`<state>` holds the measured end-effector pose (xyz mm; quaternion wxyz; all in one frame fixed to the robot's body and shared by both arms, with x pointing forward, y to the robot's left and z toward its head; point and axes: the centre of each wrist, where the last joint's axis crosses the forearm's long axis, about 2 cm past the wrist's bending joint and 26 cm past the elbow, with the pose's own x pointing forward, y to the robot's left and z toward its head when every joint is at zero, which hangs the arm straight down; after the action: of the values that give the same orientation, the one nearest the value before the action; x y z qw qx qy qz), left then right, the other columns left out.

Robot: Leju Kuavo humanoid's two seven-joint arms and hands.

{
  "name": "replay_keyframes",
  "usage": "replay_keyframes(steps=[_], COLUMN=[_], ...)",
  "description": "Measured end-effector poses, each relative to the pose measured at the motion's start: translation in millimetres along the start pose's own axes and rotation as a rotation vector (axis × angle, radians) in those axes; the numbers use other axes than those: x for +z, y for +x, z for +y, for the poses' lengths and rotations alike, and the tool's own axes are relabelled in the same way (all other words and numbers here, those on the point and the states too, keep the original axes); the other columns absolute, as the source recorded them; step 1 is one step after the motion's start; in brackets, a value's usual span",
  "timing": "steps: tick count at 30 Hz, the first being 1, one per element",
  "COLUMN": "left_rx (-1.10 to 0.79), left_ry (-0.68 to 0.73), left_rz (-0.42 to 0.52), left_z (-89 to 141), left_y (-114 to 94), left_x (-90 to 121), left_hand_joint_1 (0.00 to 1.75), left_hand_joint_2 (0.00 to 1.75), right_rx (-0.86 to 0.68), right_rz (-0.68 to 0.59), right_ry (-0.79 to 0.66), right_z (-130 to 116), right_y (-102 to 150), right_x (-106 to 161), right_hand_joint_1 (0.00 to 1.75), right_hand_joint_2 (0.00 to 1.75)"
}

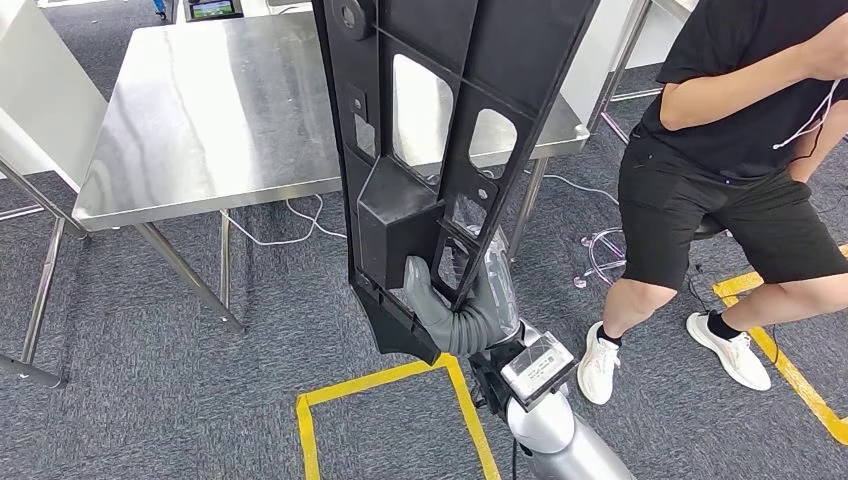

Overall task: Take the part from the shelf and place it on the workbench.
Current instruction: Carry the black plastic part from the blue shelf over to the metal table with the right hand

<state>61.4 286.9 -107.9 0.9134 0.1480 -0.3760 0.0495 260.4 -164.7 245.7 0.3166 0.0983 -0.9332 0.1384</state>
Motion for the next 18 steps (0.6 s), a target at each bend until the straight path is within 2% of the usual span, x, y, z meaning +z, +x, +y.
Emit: replay_keyframes(steps=[18], left_rx=[-0.020], left_ry=[-0.009], left_rz=[0.009], left_z=[-3.6], left_y=[2.3], left_x=[-0.4], left_hand_joint_1=[0.00], left_hand_joint_2=[1.75], right_rx=[0.024], right_rz=[0.008], right_ry=[-0.004], right_z=[-0.3], right_y=[-0.1], right_x=[1.0], right_hand_joint_1=[1.75], right_hand_joint_2=[1.75])
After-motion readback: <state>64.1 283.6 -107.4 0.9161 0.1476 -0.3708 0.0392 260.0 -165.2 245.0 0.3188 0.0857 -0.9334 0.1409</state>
